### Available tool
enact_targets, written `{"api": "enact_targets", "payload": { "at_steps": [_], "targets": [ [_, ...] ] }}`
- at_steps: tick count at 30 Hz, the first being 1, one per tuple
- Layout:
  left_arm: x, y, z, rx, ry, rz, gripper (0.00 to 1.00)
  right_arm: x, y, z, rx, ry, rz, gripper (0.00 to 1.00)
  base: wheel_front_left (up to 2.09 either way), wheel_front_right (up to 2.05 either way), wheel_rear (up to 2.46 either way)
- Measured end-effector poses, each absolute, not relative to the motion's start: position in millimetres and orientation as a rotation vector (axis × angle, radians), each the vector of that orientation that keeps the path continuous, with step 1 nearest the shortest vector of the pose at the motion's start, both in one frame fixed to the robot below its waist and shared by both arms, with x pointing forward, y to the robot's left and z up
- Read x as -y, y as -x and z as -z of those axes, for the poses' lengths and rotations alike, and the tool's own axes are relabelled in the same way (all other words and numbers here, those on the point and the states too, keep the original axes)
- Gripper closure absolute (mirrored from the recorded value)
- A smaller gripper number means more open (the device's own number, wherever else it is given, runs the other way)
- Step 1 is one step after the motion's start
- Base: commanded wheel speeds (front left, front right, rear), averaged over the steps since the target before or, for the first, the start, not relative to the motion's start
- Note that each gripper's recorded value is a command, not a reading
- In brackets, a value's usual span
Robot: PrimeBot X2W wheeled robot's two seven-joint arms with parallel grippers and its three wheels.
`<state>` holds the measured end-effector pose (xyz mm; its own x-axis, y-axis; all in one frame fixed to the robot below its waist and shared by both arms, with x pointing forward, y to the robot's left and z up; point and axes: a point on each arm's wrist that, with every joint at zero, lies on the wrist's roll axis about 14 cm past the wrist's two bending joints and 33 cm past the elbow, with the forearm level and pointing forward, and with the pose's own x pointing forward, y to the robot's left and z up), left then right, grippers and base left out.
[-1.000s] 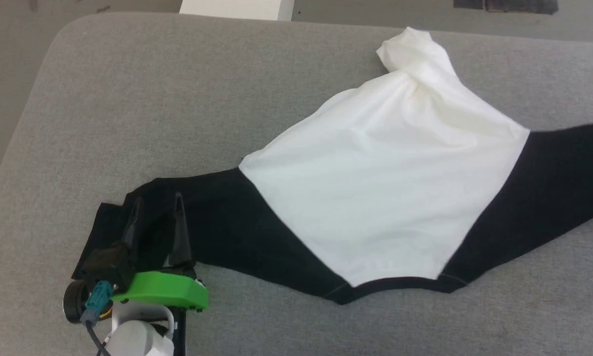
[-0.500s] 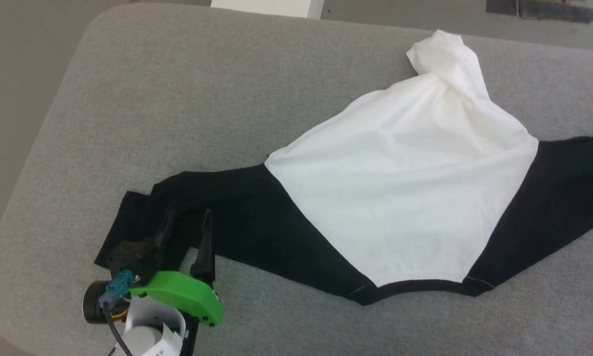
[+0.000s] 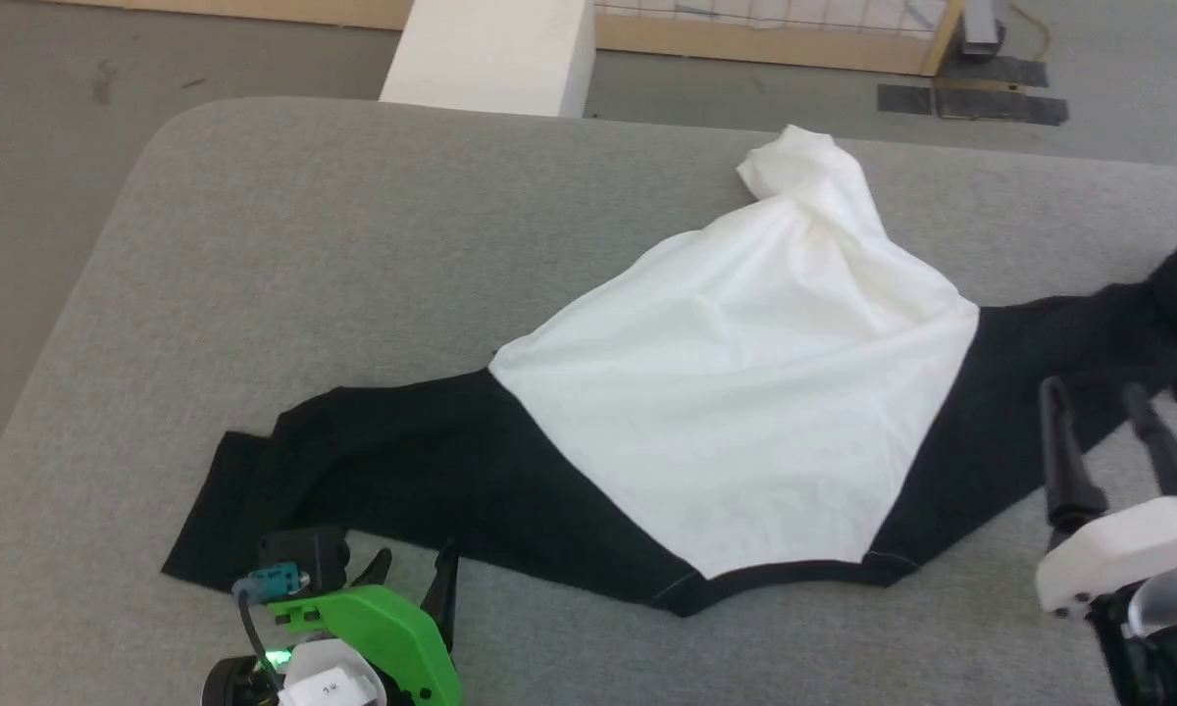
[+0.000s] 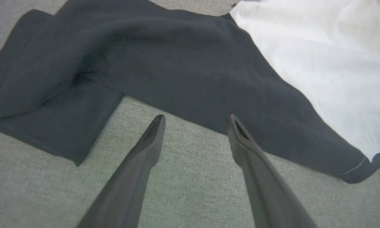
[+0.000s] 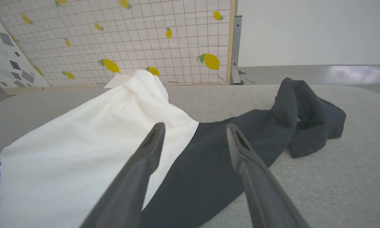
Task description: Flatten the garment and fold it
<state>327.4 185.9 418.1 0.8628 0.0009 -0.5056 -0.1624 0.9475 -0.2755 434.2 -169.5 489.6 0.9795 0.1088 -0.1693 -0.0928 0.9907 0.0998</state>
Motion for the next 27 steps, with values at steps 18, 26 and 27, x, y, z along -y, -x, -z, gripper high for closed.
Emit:
{"api": "enact_targets", "payload": {
  "at_steps": [18, 26, 27],
  "targets": [
    [-156, -347, -382, -0.683, 0.313, -0.033, 0.00, 174, -397, -484, -0.181, -0.163, -0.088, 0.00, 0.00, 0.00, 0.00],
    [-150, -359, -377, -0.692, 0.293, 0.000, 1.00, 178, -394, -472, -0.216, -0.174, -0.072, 0.00, 0.00, 0.00, 0.00],
    [-148, -360, -377, -0.693, 0.291, 0.009, 1.00, 178, -394, -471, -0.219, -0.175, -0.072, 0.00, 0.00, 0.00, 0.00]
  ]
}}
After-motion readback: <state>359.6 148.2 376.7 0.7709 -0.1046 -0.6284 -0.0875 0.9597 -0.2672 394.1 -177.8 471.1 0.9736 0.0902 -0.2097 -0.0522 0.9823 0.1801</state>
